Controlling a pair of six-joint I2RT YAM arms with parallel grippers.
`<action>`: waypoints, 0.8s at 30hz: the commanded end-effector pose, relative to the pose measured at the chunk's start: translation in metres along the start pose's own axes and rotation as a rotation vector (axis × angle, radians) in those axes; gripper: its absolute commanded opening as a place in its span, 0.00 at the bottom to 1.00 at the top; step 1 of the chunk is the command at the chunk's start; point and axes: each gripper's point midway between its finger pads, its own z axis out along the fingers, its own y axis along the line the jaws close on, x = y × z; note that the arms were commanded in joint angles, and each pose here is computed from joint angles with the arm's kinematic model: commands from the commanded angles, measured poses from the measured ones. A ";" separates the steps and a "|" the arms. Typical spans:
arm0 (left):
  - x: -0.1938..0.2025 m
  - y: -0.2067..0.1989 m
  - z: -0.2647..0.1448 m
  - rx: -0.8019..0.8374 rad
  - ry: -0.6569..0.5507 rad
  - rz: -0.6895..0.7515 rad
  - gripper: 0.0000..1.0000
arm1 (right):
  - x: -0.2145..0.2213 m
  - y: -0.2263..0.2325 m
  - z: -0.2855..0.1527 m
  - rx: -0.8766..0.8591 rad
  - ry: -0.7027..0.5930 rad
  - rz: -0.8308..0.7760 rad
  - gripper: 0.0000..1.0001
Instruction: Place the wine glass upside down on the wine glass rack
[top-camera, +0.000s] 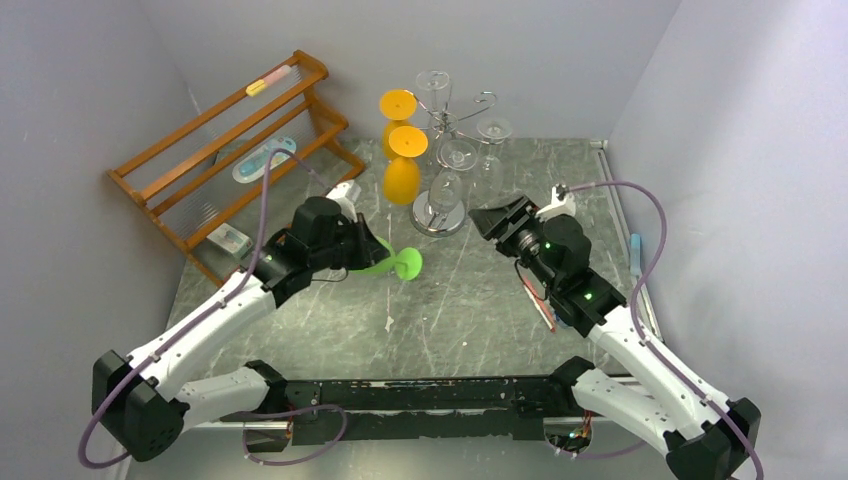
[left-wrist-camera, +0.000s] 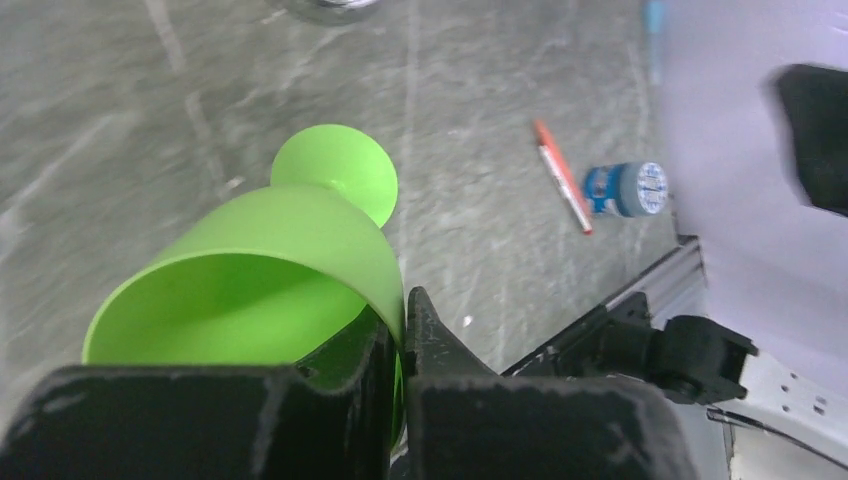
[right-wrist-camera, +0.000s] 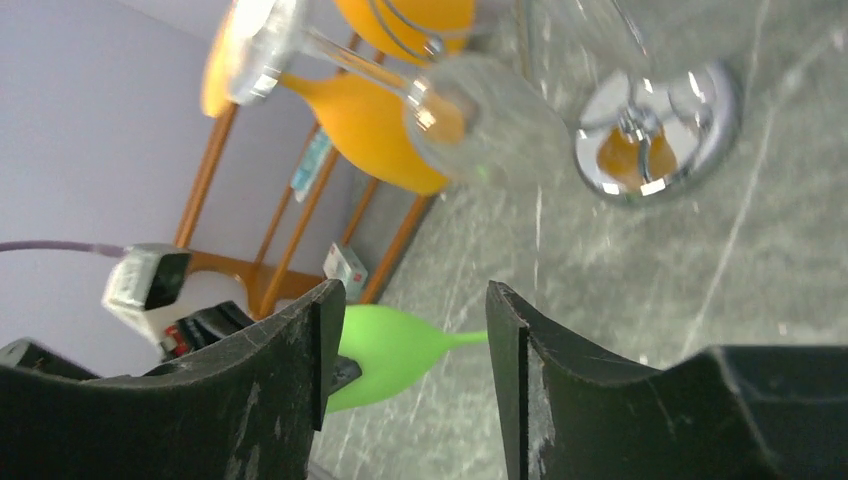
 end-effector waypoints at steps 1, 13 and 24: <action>-0.022 -0.065 0.010 0.273 -0.183 0.054 0.05 | 0.039 -0.042 -0.006 0.163 0.103 0.210 0.60; -0.009 -0.128 0.027 0.453 -0.325 0.184 0.05 | 0.085 -0.079 -0.016 0.263 0.161 0.659 0.63; 0.018 -0.157 0.030 0.538 -0.307 0.264 0.05 | 0.084 -0.075 -0.001 0.234 0.123 0.899 0.60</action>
